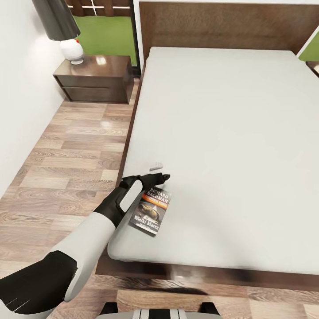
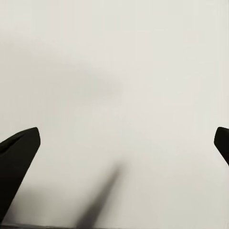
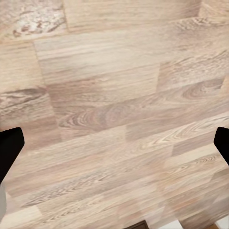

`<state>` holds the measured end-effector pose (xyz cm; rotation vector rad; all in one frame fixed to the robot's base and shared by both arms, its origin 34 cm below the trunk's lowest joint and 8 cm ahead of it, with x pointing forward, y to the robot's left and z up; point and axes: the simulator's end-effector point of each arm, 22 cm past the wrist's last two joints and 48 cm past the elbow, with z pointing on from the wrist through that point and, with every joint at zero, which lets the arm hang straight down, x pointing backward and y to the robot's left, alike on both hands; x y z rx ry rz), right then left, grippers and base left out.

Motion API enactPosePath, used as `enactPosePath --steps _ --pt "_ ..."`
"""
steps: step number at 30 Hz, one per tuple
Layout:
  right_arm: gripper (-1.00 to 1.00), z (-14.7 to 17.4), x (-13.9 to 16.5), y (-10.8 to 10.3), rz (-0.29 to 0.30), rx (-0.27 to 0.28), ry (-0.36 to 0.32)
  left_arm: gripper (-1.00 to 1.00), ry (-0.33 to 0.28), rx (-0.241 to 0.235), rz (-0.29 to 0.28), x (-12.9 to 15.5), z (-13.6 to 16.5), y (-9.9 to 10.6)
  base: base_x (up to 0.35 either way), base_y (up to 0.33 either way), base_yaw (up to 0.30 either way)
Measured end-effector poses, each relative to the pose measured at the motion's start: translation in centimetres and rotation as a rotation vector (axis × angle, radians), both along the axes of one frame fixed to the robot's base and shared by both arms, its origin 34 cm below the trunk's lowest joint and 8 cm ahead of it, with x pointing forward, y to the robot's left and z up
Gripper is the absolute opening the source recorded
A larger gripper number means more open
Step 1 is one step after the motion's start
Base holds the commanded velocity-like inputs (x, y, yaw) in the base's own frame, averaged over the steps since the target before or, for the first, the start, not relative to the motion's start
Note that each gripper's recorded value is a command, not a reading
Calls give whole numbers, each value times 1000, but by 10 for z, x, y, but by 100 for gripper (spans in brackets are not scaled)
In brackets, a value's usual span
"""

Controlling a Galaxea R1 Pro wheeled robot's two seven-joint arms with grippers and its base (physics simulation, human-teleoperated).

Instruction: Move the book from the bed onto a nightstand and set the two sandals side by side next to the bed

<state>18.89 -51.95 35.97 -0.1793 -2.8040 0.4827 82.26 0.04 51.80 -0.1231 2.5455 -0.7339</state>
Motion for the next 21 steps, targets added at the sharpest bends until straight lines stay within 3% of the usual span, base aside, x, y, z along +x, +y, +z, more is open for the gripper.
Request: enactPosePath --steps 16,21 --pt "100 -4 0 0 0 0 0 100 -9 -4 1 2 -1 -1 -2 0 0" --pt "100 -4 0 0 0 0 0 100 2 -9 3 0 -4 -1 -205 0 0"
